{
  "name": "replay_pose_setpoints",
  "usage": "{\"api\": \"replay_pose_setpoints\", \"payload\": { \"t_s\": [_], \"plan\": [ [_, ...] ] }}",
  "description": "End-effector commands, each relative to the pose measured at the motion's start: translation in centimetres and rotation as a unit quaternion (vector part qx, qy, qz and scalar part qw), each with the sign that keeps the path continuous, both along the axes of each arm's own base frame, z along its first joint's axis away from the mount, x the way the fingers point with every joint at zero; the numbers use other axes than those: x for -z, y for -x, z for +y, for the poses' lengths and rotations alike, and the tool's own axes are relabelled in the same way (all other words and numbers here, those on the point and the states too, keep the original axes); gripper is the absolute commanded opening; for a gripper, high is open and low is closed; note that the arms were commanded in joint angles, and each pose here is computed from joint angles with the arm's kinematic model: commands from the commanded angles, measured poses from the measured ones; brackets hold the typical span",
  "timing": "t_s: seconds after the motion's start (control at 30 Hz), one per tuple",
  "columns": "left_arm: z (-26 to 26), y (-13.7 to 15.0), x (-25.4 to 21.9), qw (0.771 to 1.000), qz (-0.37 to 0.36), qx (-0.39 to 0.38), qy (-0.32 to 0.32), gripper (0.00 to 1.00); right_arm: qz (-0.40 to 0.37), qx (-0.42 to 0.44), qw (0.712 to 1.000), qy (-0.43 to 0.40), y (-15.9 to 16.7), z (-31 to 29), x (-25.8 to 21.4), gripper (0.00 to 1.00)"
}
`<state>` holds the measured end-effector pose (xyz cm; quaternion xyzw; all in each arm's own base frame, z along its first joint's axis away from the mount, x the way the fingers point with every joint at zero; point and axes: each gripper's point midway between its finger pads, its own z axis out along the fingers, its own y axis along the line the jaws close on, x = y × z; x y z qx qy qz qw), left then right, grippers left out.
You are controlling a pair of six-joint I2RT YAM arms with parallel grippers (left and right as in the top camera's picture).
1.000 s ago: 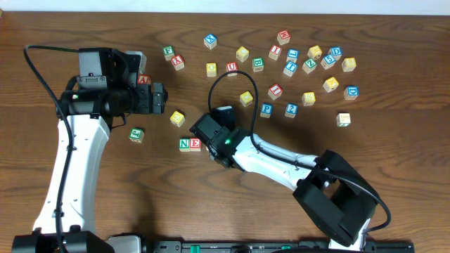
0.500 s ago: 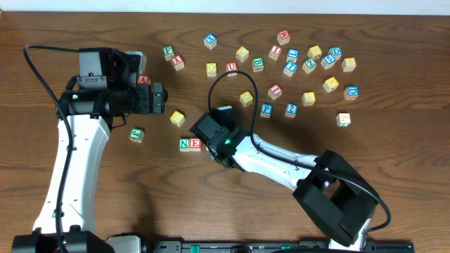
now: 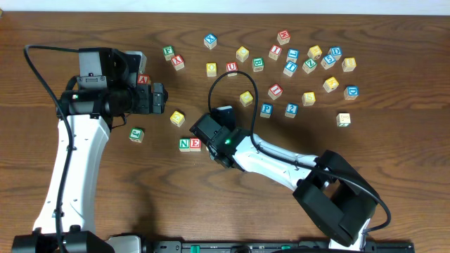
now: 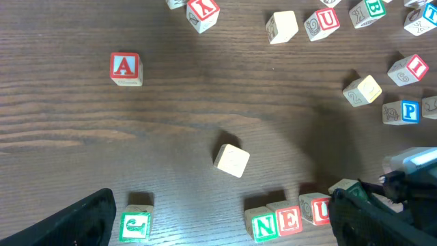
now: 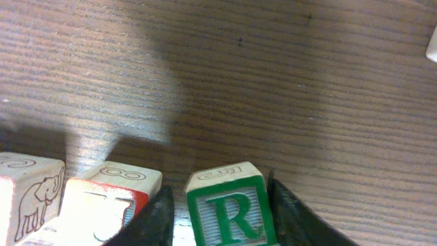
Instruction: Spell out NEURIPS
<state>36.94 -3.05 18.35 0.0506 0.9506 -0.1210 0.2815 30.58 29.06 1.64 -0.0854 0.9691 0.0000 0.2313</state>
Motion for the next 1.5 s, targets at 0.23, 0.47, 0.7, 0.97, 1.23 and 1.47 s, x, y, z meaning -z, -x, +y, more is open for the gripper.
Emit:
{"api": "replay_pose_setpoints", "payload": {
  "t_s": [0.23,0.47,0.7,0.97,1.23,1.47],
  "plan": [
    [-0.1,-0.4,-0.9,1.0,-0.014,0.011,0.0,0.98,-0.009,0.0,1.0,0.003,-0.5,0.3,-0.1,0.45],
    [-0.1,-0.4,-0.9,1.0,-0.014,0.011,0.0,0.98,-0.009,0.0,1.0,0.003,-0.5,0.3,-0.1,0.46],
    [-0.1,-0.4,-0.9,1.0,-0.014,0.011,0.0,0.98,-0.009,0.001,1.0,0.003,-0.5,0.3,-0.1,0.44],
    [-0.1,-0.4,-0.9,1.0,-0.014,0.011,0.0,0.98,-0.008,0.007,1.0,0.006,-0.5,0.1,-0.1,0.43],
    [-0.1,-0.4,-0.9,1.0,-0.014,0.011,0.0,0.98,-0.003,0.028,0.999,0.019,-0.8,-1.4,0.1,0.43],
    [-0.1,-0.4,-0.9,1.0,-0.014,0.011,0.0,0.98,-0.004,0.038,0.999,0.025,-0.9,-2.0,0.3,0.44]
  ]
}}
